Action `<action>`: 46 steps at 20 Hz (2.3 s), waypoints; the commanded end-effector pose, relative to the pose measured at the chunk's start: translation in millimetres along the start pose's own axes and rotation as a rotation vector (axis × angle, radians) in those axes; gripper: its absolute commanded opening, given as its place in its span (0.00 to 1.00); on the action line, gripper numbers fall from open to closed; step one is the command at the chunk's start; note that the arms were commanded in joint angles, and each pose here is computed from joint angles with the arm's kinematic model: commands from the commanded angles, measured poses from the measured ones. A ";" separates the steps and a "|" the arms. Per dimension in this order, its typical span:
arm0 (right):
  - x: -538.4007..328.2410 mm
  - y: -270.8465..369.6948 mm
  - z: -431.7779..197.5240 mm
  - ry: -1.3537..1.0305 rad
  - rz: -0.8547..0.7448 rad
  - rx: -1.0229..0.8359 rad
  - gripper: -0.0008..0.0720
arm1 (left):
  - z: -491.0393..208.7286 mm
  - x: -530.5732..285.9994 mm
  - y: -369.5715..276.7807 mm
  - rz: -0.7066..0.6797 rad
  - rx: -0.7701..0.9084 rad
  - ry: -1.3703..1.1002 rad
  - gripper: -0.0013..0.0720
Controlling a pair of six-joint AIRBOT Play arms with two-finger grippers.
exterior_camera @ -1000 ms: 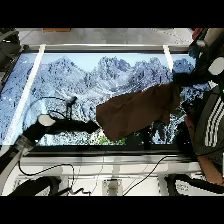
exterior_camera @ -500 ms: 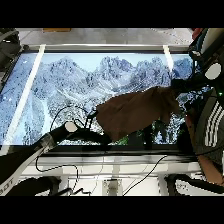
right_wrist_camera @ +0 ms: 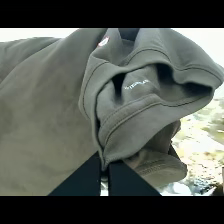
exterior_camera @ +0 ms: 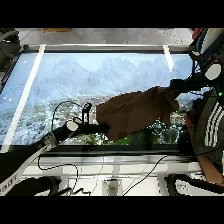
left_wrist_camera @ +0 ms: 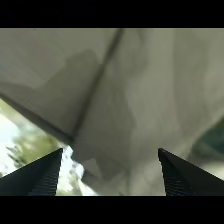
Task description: Fold the clothes and pants, and hang the long-sleeved shirts on hangers.
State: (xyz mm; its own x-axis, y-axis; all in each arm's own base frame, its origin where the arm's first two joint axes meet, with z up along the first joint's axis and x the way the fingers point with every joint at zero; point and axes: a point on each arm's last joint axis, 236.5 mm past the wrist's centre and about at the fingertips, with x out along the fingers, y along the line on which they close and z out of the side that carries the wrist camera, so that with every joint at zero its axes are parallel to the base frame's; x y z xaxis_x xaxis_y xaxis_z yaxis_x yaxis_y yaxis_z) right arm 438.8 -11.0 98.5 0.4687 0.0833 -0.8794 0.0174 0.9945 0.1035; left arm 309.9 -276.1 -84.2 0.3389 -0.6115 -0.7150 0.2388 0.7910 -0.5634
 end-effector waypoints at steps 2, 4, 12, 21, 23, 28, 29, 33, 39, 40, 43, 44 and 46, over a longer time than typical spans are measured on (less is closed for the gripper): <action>0.1 0.0 0.2 0.000 0.000 0.001 0.03 | 13.0 0.4 7.6 0.031 -0.005 -0.053 0.95; 0.1 0.0 0.2 0.000 0.000 0.001 0.03 | 9.2 3.8 10.0 0.036 -0.008 -0.041 0.95; 0.1 0.0 0.2 0.000 0.000 0.000 0.03 | -11.0 9.4 4.8 0.007 -0.013 0.038 0.84; 0.1 0.1 0.0 0.000 0.001 0.001 0.03 | -18.9 8.8 -1.0 -0.017 -0.017 0.072 0.62; 0.1 0.1 0.1 0.000 0.001 0.001 0.03 | -8.9 8.6 1.4 -0.004 -0.030 0.032 0.62; 0.1 0.1 0.1 0.000 0.001 0.001 0.03 | 13.9 5.8 -11.9 -0.026 -0.012 -0.015 0.15; 0.1 0.1 0.1 0.000 0.001 0.001 0.03 | 21.6 4.7 -14.9 -0.029 -0.007 -0.033 0.04; -0.5 4.4 -0.4 0.001 0.019 0.005 0.03 | 62.7 -4.4 -29.6 -0.044 0.015 -0.131 0.04; -41.2 4.2 29.1 -0.149 -0.010 -0.073 0.03 | 176.7 -108.1 -37.4 -0.010 0.197 -0.445 0.04; -58.3 1.4 39.4 -0.204 -0.033 -0.085 0.03 | 199.0 -142.6 -31.0 0.023 0.216 -0.531 0.04; -115.6 -1.4 68.5 -0.387 -0.082 -0.109 0.03 | 252.8 -264.8 -5.8 0.148 0.197 -0.858 0.04; -136.2 0.8 76.6 -0.451 -0.086 -0.112 0.03 | 263.4 -310.9 1.5 0.196 0.184 -0.978 0.04; -172.3 6.8 86.1 -0.552 -0.083 -0.115 0.03 | 269.4 -389.4 7.1 0.273 0.171 -1.176 0.04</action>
State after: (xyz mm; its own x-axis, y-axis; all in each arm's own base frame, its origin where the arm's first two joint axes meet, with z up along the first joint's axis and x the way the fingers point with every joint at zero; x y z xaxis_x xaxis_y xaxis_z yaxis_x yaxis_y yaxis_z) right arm 441.9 -20.7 236.1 0.7715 0.0152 -0.6361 -0.0223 0.9997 -0.0033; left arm 446.4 -107.7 219.3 0.9321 -0.3272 -0.1551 0.2510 0.8926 -0.3745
